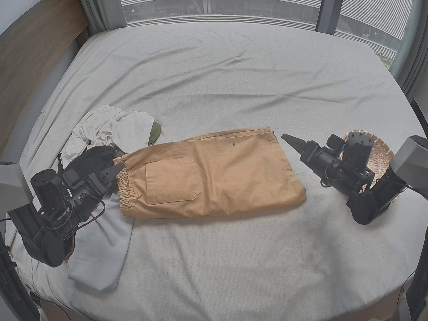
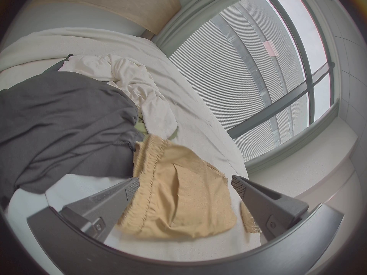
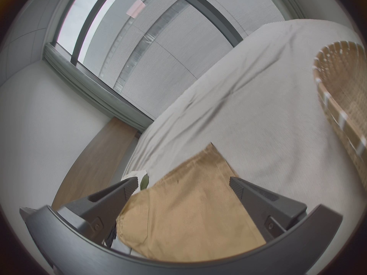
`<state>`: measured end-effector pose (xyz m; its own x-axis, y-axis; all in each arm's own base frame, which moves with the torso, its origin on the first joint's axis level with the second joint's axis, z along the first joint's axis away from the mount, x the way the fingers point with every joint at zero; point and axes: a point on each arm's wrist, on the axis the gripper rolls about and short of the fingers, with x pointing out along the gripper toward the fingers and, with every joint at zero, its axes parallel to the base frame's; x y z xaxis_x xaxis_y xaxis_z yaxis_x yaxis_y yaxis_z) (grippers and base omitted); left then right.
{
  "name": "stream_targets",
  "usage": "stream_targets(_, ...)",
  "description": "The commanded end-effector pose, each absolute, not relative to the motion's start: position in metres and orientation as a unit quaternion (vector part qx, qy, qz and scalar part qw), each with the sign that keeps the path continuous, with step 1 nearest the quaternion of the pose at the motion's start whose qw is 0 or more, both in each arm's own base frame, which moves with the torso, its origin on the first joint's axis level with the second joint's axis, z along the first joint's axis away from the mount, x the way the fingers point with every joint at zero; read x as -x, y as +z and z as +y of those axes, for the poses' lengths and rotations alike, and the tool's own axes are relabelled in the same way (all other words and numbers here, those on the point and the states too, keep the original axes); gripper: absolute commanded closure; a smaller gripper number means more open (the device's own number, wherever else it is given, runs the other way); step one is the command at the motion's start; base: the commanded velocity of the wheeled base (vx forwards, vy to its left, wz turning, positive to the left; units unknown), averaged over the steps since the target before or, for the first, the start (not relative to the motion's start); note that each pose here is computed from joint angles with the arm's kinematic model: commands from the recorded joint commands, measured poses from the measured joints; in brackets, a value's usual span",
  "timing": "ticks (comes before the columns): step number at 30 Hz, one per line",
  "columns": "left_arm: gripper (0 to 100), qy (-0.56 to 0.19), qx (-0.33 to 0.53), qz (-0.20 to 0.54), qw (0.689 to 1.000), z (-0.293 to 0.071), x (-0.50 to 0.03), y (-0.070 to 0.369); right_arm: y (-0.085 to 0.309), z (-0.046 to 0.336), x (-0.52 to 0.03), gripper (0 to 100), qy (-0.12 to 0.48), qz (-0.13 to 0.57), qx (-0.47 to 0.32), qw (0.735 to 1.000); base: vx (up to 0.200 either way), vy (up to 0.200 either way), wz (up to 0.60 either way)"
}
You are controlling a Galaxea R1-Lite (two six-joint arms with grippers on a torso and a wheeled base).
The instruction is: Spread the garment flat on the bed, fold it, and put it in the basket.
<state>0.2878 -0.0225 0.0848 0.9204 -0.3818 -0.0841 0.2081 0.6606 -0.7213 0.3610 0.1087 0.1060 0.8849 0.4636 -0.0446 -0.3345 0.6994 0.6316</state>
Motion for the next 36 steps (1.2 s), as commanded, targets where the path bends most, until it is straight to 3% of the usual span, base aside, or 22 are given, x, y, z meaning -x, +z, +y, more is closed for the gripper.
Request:
stream_targets(1,0,-0.203,0.365,0.129,0.900,-0.041,-0.246,0.099,0.090,0.105,-0.317,0,0.208,0.147,-0.318,0.913,0.000,0.000,0.00)
stream_targets(13,0,-0.204,0.322,0.168,0.909,-0.045,-0.228,0.084,0.056,0.106,-0.295,0,0.188,0.215,-0.329,0.900,0.000,0.000,0.00)
stream_targets(16,0,-0.203,0.321,0.174,0.909,-0.045,-0.226,0.082,0.030,0.112,-0.297,0,0.171,0.249,-0.324,0.897,0.000,0.000,0.00)
stream_targets(32,0,-0.200,0.319,0.183,0.908,-0.045,-0.226,0.078,-0.004,0.124,-0.326,0,0.165,0.221,-0.334,0.901,0.000,0.000,0.00)
stream_targets(36,0,-0.198,0.320,0.183,0.908,-0.045,-0.226,0.077,0.000,0.131,-0.344,0,0.170,0.184,-0.342,0.906,0.000,0.000,0.00)
